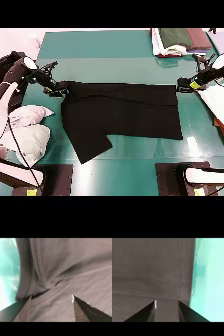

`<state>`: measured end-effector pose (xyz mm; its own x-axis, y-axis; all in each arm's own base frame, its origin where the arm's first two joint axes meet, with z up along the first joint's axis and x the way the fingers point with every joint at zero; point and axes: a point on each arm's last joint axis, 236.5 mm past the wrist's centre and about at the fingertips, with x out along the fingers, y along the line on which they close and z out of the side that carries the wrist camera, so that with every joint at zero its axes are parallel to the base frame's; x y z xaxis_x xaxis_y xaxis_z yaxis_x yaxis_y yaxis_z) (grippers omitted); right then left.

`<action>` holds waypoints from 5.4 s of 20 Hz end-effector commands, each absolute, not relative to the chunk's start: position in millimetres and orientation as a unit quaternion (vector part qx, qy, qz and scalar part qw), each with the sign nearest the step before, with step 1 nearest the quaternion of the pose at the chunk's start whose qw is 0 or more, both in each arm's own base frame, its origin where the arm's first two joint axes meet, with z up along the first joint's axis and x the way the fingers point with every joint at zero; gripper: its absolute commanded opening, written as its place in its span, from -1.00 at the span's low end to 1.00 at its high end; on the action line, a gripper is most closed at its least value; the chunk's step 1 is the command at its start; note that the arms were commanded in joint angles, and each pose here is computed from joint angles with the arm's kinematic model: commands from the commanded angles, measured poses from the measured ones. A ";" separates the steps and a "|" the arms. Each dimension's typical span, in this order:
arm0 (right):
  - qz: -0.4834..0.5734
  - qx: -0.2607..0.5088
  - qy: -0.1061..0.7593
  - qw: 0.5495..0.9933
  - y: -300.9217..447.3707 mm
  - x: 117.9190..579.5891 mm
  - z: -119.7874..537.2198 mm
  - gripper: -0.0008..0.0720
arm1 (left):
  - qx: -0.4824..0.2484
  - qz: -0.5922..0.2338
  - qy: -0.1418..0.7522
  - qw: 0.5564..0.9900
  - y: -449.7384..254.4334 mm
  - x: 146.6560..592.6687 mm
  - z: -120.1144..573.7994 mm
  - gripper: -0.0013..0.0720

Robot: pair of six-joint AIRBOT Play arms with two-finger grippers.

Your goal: Fold the shirts.

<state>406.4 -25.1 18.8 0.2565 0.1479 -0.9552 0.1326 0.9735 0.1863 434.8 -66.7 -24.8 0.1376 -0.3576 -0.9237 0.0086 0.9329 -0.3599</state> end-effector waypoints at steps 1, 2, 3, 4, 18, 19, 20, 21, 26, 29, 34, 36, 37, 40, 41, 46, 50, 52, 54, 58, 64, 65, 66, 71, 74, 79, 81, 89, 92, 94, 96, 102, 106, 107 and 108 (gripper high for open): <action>0.018 0.116 0.608 0.785 -16.1 386.5 44.3 -0.08 | -0.114 -0.107 0.643 0.749 -55.5 411.7 -5.7 0.67; 0.021 0.113 0.605 0.788 -14.4 379.6 55.4 -0.08 | -0.106 -0.101 0.647 0.748 -51.7 394.7 -4.9 0.67; 0.026 0.107 0.598 0.794 -12.5 373.5 67.4 -0.08 | -0.104 -0.096 0.650 0.746 -50.3 374.7 -7.2 0.67; 0.035 0.108 0.587 0.802 -7.5 369.5 80.1 -0.08 | -0.108 -0.091 0.652 0.745 -50.6 353.4 -12.2 0.67; 0.067 0.114 0.499 0.856 12.7 357.0 150.0 -0.08 | -0.222 -0.140 0.665 0.699 -136.1 212.8 -86.7 0.67; 0.068 0.108 0.505 0.854 11.6 354.0 148.2 -0.09 | -0.221 -0.149 0.662 0.700 -143.5 212.9 -85.1 0.67; 0.069 0.105 0.515 0.848 9.1 348.9 144.7 -0.09 | -0.229 -0.154 0.662 0.697 -148.5 212.7 -81.8 0.27; 0.064 0.109 0.531 0.838 3.7 340.0 136.7 -0.09 | -0.229 -0.157 0.660 0.698 -149.6 214.5 -78.9 -0.50; -0.023 0.202 0.609 0.767 -51.1 262.0 49.3 -0.08 | -0.209 -0.190 0.645 0.710 -154.8 228.1 -56.9 -0.90; -0.097 0.312 0.640 0.695 -74.8 200.1 -18.1 0.55 | -0.204 -0.196 0.639 0.716 -155.3 232.5 -53.5 -0.90; -0.080 0.429 0.644 0.629 -40.0 172.3 -79.8 0.34 | -0.204 -0.194 0.636 0.719 -154.9 234.4 -53.4 -0.90; -0.066 0.444 0.634 0.630 -28.7 185.3 -87.5 0.33 | -0.204 -0.193 0.633 0.721 -154.6 236.1 -53.4 -0.90; -0.057 0.440 0.632 0.635 -23.3 193.4 -88.7 0.33 | -0.204 -0.193 0.632 0.722 -154.4 236.7 -53.4 -0.90; -0.029 0.412 0.643 0.645 -8.5 209.7 -90.4 0.19 | -0.203 -0.192 0.631 0.724 -153.7 237.8 -53.7 -0.90; -0.016 0.398 0.650 0.647 -2.9 214.0 -89.8 0.19 | -0.196 -0.191 0.631 0.726 -151.4 238.0 -54.6 -0.90; 0.025 0.279 0.684 0.673 -1.3 217.0 -64.3 -0.92 | -0.134 -0.199 0.642 0.728 -136.0 223.8 -37.8 -0.91; 0.001 0.179 0.695 0.697 -27.9 191.0 -27.1 -0.92 | -0.119 -0.195 0.650 0.725 -126.1 189.4 -10.2 -0.91; -0.015 0.156 0.681 0.715 -36.5 184.3 -10.0 -0.92 | -0.119 -0.201 0.653 0.720 -126.0 172.3 1.8 -0.91; -0.024 0.150 0.655 0.740 -40.0 188.6 4.9 -0.92 | -0.117 -0.201 0.634 0.737 -125.4 178.5 8.5 -0.91; -0.014 0.127 0.628 0.768 -43.4 222.7 23.1 -0.92 | -0.109 -0.175 0.548 0.811 -116.5 240.1 33.0 -0.91; 0.002 0.120 0.626 0.771 -40.6 313.0 22.2 -0.92 | -0.090 -0.142 0.487 0.857 -110.5 358.1 53.9 -0.90; 0.003 0.123 0.631 0.766 -40.3 323.7 19.7 -0.92 | -0.087 -0.139 0.497 0.852 -111.6 374.4 46.3 -0.90; 0.004 0.125 0.635 0.762 -40.0 334.2 16.8 -0.92 | -0.086 -0.136 0.504 0.849 -112.6 389.2 38.8 -0.90; 0.030 0.161 0.618 0.769 -35.1 384.2 18.6 -0.72 | -0.092 -0.127 0.497 0.853 -118.0 450.9 21.8 -0.67; 0.059 0.197 0.593 0.778 -40.5 400.2 26.7 0.26 | -0.096 -0.128 0.476 0.865 -119.6 462.6 42.1 0.67; 0.036 0.243 0.603 0.759 -96.2 367.2 1.6 0.55 | -0.110 -0.147 0.500 0.846 -130.2 450.0 46.1 0.67; 0.049 0.300 0.611 0.731 -102.1 351.7 -18.1 0.55 | -0.135 -0.158 0.497 0.842 -140.4 449.4 50.5 -0.61; 0.139 0.414 0.625 0.647 -38.5 358.6 -85.7 0.46 | -0.200 -0.209 0.520 0.804 -194.3 439.3 40.9 -0.90; 0.160 0.394 0.622 0.657 -14.6 371.9 -88.2 -0.45 | -0.181 -0.232 0.517 0.804 -236.4 437.7 23.9 -0.90; 0.186 0.372 0.604 0.680 -7.1 378.0 -69.4 -0.85 | -0.177 -0.244 0.502 0.811 -264.6 442.1 17.1 -0.91; 0.201 0.365 0.558 0.717 -4.2 391.3 -29.3 -0.92 | -0.162 -0.265 0.508 0.804 -295.3 440.1 7.4 -0.91; 0.277 0.299 0.461 0.788 47.0 408.7 120.7 -0.92 | -0.123 -0.316 0.538 0.772 -370.8 427.9 -29.3 -0.91; 0.340 0.241 0.428 0.802 114.7 399.8 191.6 -0.93 | -0.118 -0.325 0.531 0.774 -392.5 428.8 -39.5 -0.91; 0.354 0.231 0.424 0.800 130.3 396.1 202.5 -0.92 | -0.117 -0.326 0.527 0.776 -394.4 429.3 -38.8 -0.91; 0.367 0.226 0.422 0.798 145.7 393.0 212.4 -0.92 | -0.117 -0.326 0.527 0.776 -395.1 428.6 -38.9 -0.91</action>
<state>405.1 102.3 170.9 0.3946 0.7426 -0.5412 -0.3082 0.6618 0.6834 427.8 -384.6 -35.0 0.2236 -0.6259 -0.7471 0.3701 0.7637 -0.5290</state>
